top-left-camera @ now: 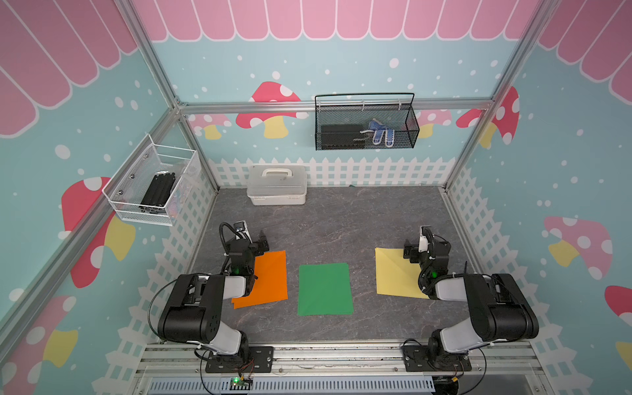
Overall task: Sort the scattered colored papers by color
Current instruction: Reset both arms
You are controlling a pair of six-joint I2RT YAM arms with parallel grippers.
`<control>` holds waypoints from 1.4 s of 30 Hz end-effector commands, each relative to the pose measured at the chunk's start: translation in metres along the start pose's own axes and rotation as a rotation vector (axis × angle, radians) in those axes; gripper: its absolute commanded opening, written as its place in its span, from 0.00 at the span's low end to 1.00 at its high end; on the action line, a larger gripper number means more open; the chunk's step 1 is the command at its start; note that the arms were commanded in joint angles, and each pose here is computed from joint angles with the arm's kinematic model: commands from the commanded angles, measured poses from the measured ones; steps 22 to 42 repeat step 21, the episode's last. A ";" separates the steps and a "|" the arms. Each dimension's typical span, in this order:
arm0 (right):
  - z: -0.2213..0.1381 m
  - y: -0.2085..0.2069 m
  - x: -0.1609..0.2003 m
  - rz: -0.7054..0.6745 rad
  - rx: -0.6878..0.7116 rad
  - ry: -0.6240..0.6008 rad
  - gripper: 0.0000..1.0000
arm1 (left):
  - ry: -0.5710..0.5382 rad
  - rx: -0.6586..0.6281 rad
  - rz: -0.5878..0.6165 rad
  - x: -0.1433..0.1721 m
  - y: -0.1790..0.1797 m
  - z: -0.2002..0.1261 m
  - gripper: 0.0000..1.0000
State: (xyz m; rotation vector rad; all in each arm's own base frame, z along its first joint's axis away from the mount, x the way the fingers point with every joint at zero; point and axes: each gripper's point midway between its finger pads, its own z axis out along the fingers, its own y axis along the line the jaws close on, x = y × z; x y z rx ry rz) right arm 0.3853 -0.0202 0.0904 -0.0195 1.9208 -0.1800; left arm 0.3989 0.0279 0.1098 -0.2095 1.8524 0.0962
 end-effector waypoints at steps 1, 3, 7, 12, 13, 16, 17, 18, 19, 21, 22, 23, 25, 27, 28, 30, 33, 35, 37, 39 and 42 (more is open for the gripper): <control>0.001 -0.001 -0.011 -0.016 -0.006 -0.043 0.99 | -0.030 0.013 0.012 -0.006 -0.002 -0.001 0.99; 0.001 -0.001 -0.010 -0.018 -0.007 -0.032 0.99 | -0.036 0.013 0.011 -0.007 -0.002 -0.001 0.99; 0.001 0.000 -0.010 -0.018 -0.007 -0.031 0.99 | -0.034 0.011 0.011 -0.007 -0.002 -0.001 0.99; 0.001 0.000 -0.009 -0.018 -0.010 -0.034 0.99 | -0.034 0.013 0.011 -0.006 -0.002 -0.001 0.99; 0.003 0.001 -0.009 -0.018 -0.014 -0.028 0.99 | -0.033 0.014 0.012 -0.006 -0.003 -0.001 0.99; 0.004 0.001 -0.008 -0.017 -0.017 -0.021 0.99 | -0.032 0.012 0.011 -0.006 -0.002 -0.001 0.99; 0.004 0.001 -0.009 -0.017 -0.016 -0.023 0.99 | -0.033 0.012 0.011 -0.006 -0.002 -0.001 0.99; 0.003 0.001 -0.009 -0.017 -0.016 -0.024 0.98 | -0.033 0.014 0.011 -0.006 -0.002 -0.001 0.99; 0.002 0.001 -0.010 -0.019 -0.013 -0.029 0.99 | -0.033 0.013 0.012 -0.006 -0.002 -0.001 0.99; 0.001 0.000 -0.010 -0.019 -0.012 -0.033 0.99 | -0.033 0.013 0.011 -0.006 -0.002 -0.001 0.99; 0.001 0.000 -0.010 -0.019 -0.012 -0.033 0.99 | -0.033 0.013 0.011 -0.006 -0.002 -0.001 0.99; 0.001 0.000 -0.010 -0.019 -0.012 -0.033 0.99 | -0.033 0.013 0.011 -0.006 -0.002 -0.001 0.99; 0.001 0.000 -0.010 -0.019 -0.012 -0.033 0.99 | -0.033 0.013 0.011 -0.006 -0.002 -0.001 0.99; 0.001 0.000 -0.010 -0.019 -0.012 -0.033 0.99 | -0.033 0.013 0.011 -0.006 -0.002 -0.001 0.99; 0.001 0.000 -0.010 -0.019 -0.012 -0.033 0.99 | -0.033 0.013 0.011 -0.006 -0.002 -0.001 0.99; 0.001 0.000 -0.010 -0.019 -0.012 -0.033 0.99 | -0.033 0.013 0.011 -0.006 -0.002 -0.001 0.99; 0.001 0.000 -0.010 -0.019 -0.012 -0.033 0.99 | -0.033 0.013 0.011 -0.006 -0.002 -0.001 0.99; 0.001 0.000 -0.010 -0.019 -0.012 -0.033 0.99 | -0.033 0.013 0.011 -0.006 -0.002 -0.001 0.99; 0.001 0.000 -0.010 -0.019 -0.012 -0.033 0.99 | -0.033 0.013 0.011 -0.006 -0.002 -0.001 0.99; 0.001 0.000 -0.010 -0.019 -0.012 -0.033 0.99 | -0.033 0.013 0.011 -0.006 -0.002 -0.001 0.99; 0.001 0.000 -0.010 -0.019 -0.012 -0.033 0.99 | -0.033 0.013 0.011 -0.006 -0.002 -0.001 0.99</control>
